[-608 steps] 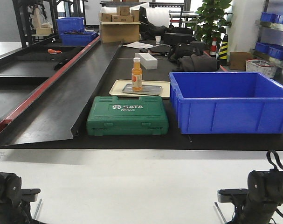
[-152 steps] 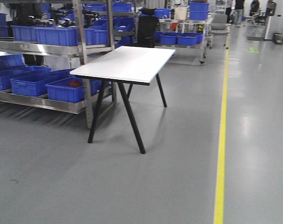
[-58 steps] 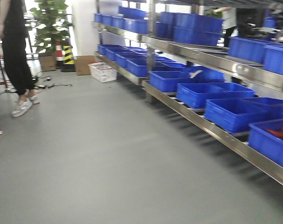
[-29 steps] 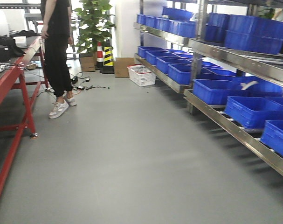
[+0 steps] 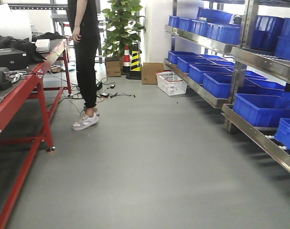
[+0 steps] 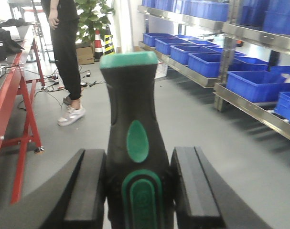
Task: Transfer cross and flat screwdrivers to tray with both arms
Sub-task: 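Drive the base to the conveyor station facing the grey tray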
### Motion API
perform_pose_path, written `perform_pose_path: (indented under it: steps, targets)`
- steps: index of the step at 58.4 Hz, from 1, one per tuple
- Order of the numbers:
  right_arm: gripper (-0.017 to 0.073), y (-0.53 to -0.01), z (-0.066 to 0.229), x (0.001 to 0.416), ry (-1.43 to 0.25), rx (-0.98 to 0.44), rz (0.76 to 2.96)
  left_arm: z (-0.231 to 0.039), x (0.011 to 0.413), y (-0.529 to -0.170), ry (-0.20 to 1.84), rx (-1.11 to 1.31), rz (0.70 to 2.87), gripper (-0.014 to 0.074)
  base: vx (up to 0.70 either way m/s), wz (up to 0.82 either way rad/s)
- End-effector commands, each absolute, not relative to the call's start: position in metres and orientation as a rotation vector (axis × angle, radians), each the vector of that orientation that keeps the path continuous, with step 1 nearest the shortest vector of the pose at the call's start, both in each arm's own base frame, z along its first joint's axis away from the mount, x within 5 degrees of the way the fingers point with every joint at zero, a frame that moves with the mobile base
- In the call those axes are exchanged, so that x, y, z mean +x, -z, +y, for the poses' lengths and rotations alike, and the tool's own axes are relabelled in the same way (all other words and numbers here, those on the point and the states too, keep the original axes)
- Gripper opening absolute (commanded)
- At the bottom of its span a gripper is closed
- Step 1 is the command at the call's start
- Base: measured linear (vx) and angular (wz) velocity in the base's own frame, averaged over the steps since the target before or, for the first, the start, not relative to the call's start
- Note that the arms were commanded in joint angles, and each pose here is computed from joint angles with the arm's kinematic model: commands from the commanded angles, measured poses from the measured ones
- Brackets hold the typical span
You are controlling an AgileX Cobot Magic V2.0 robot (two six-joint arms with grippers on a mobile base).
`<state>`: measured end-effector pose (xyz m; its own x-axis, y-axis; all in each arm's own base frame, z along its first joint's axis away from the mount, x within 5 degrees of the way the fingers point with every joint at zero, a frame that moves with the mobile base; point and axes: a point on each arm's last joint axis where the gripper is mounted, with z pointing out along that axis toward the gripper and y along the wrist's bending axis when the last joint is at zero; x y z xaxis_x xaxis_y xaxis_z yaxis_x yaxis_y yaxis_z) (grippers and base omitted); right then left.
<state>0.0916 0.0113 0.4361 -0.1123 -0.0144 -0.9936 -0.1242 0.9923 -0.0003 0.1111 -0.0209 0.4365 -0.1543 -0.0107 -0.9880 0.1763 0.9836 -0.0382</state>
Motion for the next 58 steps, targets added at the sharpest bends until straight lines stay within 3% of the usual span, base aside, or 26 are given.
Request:
perform_pose_path:
  steps: [1,26,58]
  targets:
    - [-0.0008,-0.4527,0.0102,0.0899,-0.086,-0.091,1.562,-0.0214,0.1090,-0.4542,0.185,0.117,1.594,0.0003,0.59,0.09]
    - [-0.0008,-0.4527,0.0102,0.0899,-0.086,-0.091,1.562,-0.0214,0.1090,-0.4542,0.185,0.117,1.594,0.0003,0.60,-0.07]
    - [-0.0008,-0.4527,0.0102,0.0899,-0.086,-0.091,1.562,-0.0214,0.1090,-0.4542,0.185,0.117,1.594,0.0003,0.57,-0.29]
